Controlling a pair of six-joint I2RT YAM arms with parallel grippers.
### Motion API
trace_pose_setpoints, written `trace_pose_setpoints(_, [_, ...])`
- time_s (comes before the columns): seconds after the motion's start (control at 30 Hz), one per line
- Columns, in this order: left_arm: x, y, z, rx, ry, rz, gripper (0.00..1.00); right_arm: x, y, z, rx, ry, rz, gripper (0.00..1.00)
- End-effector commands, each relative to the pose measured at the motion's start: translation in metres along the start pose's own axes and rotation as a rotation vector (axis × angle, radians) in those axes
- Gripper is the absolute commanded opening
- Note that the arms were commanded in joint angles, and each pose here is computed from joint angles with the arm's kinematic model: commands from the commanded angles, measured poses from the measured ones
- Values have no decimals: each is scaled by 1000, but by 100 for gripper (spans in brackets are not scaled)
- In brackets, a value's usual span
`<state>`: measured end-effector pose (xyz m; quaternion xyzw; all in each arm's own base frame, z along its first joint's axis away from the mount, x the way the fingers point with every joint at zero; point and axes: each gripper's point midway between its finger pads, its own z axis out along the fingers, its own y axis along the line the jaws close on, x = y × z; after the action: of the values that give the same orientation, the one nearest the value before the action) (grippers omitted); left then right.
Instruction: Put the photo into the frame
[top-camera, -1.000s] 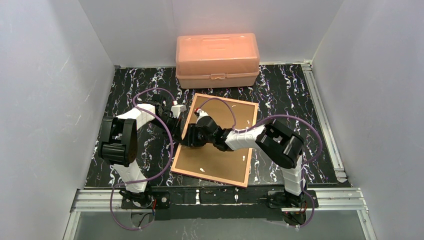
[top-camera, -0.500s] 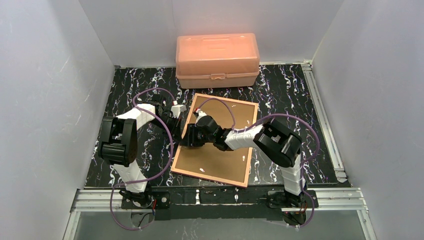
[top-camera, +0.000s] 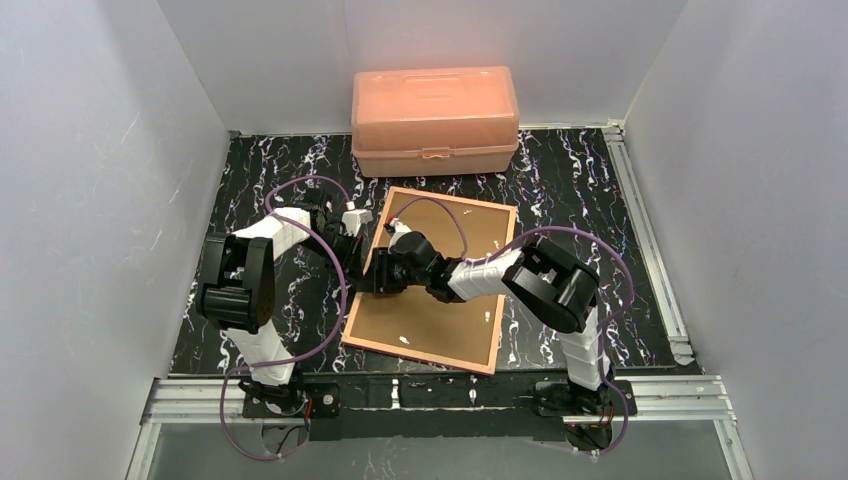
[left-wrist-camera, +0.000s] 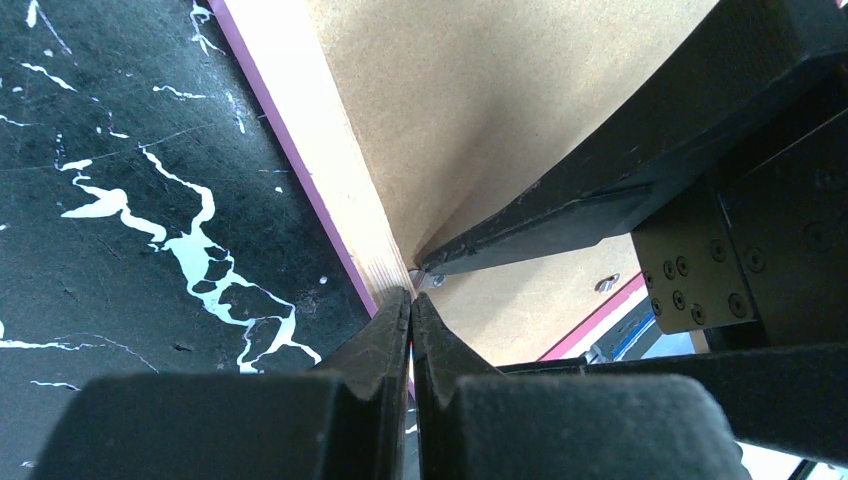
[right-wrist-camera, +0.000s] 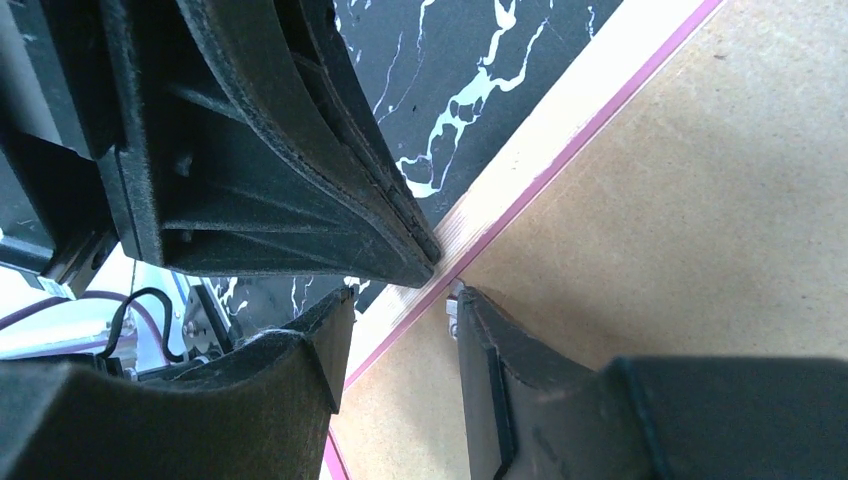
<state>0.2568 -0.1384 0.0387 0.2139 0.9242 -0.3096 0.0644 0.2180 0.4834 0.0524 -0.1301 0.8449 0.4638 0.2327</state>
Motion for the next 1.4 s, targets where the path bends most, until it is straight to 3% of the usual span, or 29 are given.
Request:
trace_pose_setpoints(0.0, [6,8,3,-23,20,4,0,7,12,8,-72,27,-16,50])
trace_pose_setpoints(0.6, [3,7,1,-26,12,5,0,6,22,8,-124,47,-16,48])
trace_pose_setpoints(0.77, [-7,6,-8,-36,-11,5,0,-31,25,-8,-134,-24,-22,49])
trace_pose_setpoints(1.0, [-52,5,-35,-41,-138,-14,0,-97,8,-48,-82,-130,-71,56])
trace_pose_setpoints(1.37, [-102,21,-9,43,-189,-119,8,-155,-57,-54,51,-197,-71,66])
